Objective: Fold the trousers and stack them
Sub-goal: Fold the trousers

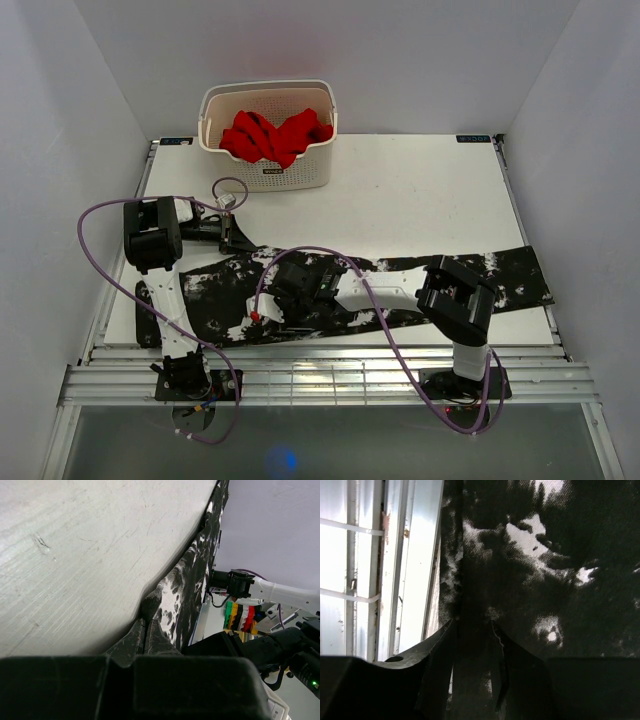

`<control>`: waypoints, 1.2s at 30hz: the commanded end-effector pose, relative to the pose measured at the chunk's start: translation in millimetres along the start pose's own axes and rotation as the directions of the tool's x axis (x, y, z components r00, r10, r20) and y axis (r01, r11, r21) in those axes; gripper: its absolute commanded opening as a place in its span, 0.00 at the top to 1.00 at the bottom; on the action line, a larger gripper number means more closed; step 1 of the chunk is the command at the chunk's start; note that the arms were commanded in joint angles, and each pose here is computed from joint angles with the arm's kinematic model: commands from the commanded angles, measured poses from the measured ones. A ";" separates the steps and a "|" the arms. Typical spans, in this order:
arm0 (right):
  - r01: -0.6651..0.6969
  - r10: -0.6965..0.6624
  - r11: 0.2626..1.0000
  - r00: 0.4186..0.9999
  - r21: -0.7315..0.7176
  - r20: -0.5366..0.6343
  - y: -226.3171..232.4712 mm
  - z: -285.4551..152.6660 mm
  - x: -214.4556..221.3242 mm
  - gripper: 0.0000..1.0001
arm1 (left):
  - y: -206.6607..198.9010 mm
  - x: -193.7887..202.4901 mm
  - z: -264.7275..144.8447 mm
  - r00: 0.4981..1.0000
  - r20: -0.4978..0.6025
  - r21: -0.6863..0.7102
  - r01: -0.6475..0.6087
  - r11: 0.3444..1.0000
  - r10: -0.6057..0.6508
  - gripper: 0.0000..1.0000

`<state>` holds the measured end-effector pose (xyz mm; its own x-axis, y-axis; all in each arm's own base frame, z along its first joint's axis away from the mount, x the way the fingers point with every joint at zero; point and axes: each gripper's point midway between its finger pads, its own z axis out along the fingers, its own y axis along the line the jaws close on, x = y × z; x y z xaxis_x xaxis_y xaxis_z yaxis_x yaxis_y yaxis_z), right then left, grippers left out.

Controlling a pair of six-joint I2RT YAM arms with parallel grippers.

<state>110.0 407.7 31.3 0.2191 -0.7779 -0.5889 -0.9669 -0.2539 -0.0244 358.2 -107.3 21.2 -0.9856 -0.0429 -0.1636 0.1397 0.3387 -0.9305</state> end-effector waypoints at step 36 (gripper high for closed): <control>-0.031 0.000 0.967 0.993 -0.255 -0.120 58.0 0.7 -1.1 0.92 | 37.5 -48.3 -20.7 0.988 0.049 -0.196 -0.135 0.971 0.147 1.00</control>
<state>91.9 411.1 29.2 0.2389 -0.8132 -0.5307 -0.9489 -0.3117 0.0504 370.6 -98.7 18.3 -0.9904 -0.0572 -0.1257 0.0931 0.3959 -0.9136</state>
